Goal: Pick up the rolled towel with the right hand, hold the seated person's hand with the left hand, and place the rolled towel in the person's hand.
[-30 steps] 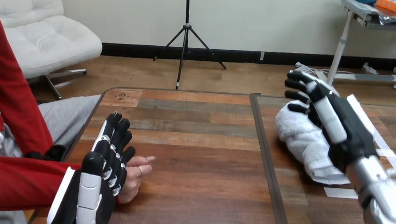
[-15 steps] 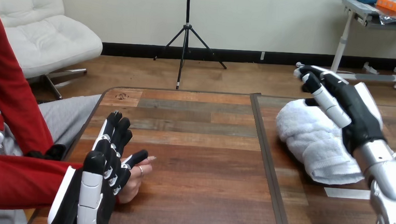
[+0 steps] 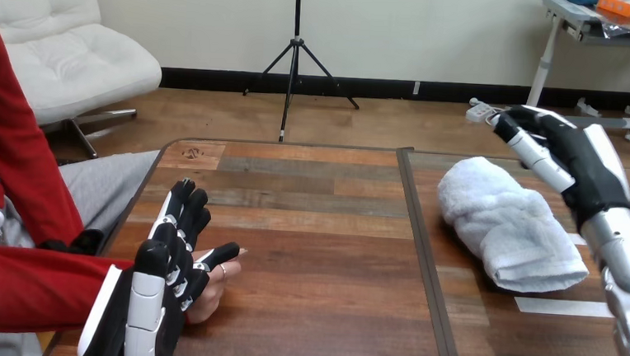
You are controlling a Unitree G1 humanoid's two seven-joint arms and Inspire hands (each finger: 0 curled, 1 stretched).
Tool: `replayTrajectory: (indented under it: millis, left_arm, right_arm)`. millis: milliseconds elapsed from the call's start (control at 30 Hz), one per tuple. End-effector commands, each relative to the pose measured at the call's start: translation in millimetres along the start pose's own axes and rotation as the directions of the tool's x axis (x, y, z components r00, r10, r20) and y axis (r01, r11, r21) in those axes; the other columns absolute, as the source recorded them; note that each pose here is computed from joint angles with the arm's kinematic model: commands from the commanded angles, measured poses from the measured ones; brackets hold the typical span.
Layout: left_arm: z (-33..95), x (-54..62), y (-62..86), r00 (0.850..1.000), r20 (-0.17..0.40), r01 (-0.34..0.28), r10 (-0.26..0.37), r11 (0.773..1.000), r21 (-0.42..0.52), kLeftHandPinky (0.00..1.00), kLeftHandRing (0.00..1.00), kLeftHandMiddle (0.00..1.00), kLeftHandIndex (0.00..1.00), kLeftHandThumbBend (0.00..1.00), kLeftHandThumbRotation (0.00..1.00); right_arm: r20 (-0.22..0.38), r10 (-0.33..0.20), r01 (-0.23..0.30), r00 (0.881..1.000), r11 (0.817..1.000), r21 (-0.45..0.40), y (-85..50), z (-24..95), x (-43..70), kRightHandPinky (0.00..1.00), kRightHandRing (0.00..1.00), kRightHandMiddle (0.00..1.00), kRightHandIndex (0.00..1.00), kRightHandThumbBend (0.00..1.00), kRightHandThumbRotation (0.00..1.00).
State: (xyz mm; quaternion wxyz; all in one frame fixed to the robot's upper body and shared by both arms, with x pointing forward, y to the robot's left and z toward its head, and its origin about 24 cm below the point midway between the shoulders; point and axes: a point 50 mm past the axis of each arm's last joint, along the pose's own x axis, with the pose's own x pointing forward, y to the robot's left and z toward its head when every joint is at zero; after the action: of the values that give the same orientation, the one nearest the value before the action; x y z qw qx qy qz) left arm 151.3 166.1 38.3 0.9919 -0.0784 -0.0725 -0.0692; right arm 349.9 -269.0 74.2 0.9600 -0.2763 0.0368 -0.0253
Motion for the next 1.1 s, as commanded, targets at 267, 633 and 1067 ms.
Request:
replayTrajectory:
  millis: [267,633,1067]
  left_arm:
    - [15.2,21.3,-3.8,0.989,0.149,0.007,-0.007,1.0,-0.001,0.82,1.0,1.0,1.0,0.81,1.0]
    - [15.2,21.0,-3.7,0.989,0.149,0.008,-0.009,1.0,0.004,0.82,1.0,1.0,1.0,0.8,1.0]
    - [15.0,20.0,-2.6,0.988,0.152,0.011,-0.013,1.0,0.01,0.81,1.0,1.0,1.0,0.81,1.0]
  right_arm:
    - [0.018,-0.078,0.079,0.997,0.99,-0.119,-34.1,42.2,29.0,0.76,0.89,0.95,0.98,1.0,0.64]
    - [-0.066,-0.088,0.077,0.994,0.985,-0.153,-32.7,35.9,31.4,0.8,0.96,1.0,1.0,1.0,0.54]
    - [-0.126,-0.102,0.076,0.987,0.977,-0.197,-28.5,29.0,31.6,0.87,1.0,1.0,1.0,1.0,0.44]
